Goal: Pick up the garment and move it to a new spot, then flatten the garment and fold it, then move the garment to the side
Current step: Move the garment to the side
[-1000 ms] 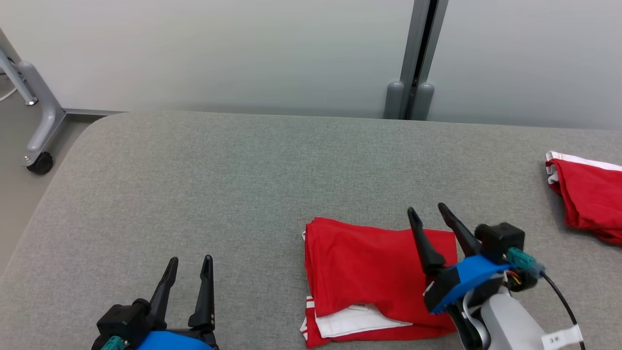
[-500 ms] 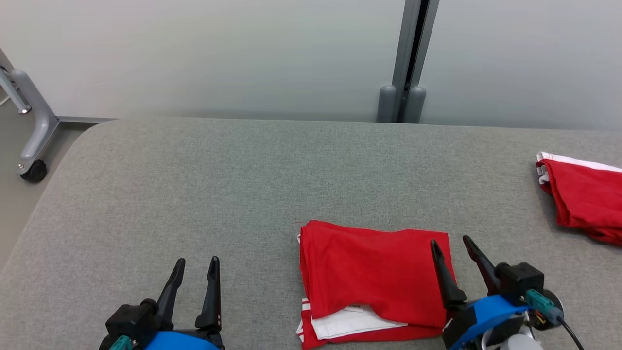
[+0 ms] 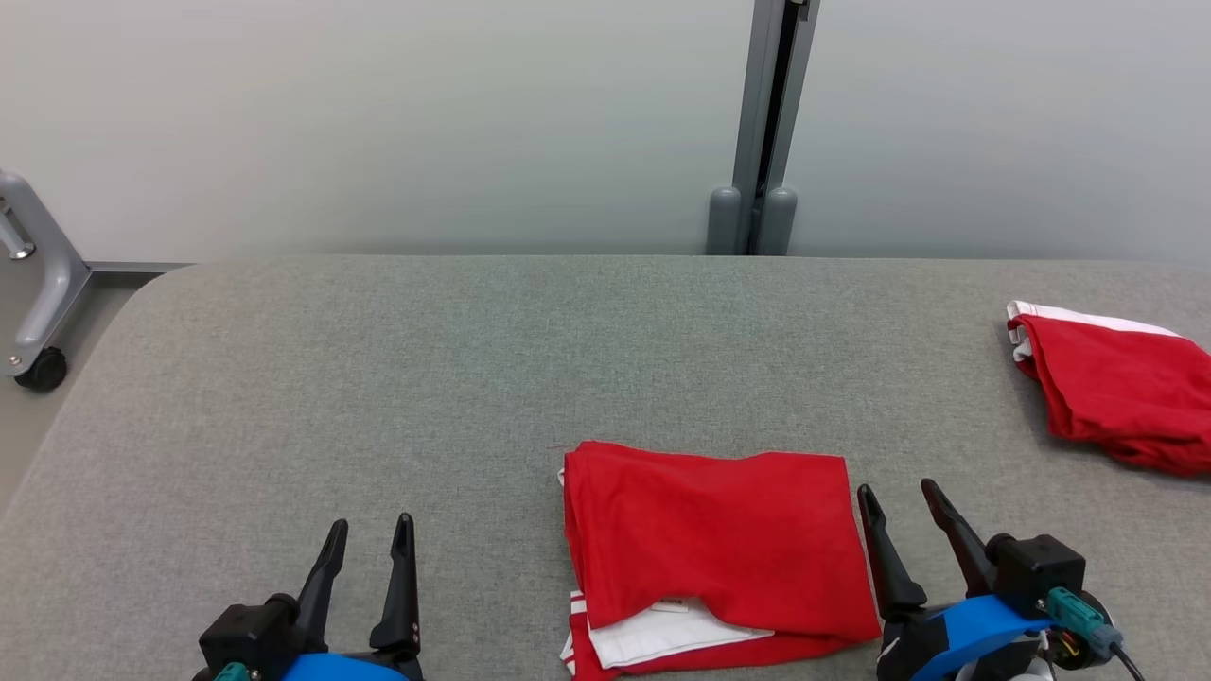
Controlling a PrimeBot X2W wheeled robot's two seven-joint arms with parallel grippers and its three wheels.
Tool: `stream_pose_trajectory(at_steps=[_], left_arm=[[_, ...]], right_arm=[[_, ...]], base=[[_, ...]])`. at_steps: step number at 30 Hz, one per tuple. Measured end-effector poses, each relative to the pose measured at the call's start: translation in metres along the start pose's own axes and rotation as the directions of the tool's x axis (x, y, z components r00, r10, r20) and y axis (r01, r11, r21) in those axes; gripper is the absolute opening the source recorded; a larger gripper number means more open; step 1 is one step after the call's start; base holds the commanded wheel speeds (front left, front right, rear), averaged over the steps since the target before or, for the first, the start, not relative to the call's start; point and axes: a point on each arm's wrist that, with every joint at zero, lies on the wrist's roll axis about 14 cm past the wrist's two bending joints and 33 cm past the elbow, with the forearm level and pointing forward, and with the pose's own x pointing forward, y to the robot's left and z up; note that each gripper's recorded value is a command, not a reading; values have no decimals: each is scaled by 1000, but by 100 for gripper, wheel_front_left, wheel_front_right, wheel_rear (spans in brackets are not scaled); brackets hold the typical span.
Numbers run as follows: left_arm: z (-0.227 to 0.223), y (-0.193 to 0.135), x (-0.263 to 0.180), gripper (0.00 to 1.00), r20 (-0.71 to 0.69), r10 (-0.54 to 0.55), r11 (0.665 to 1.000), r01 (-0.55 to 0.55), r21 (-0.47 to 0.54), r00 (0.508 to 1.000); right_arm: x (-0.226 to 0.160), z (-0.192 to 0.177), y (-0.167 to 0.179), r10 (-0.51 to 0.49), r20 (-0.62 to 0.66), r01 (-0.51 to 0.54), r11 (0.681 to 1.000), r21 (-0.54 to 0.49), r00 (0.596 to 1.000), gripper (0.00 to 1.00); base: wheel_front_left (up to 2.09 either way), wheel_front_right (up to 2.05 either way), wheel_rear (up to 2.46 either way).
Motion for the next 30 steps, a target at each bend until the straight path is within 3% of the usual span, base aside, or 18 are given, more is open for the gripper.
stream_pose_trajectory(at_steps=[30], left_arm=[[-8, 2, 6, 100, -24, 0, 1000, 0, 3, 1000]], right_arm=[[0, 7, -5, -15, 26, 15, 1000, 2, 1000, 100]], base=[[0, 0, 0]])
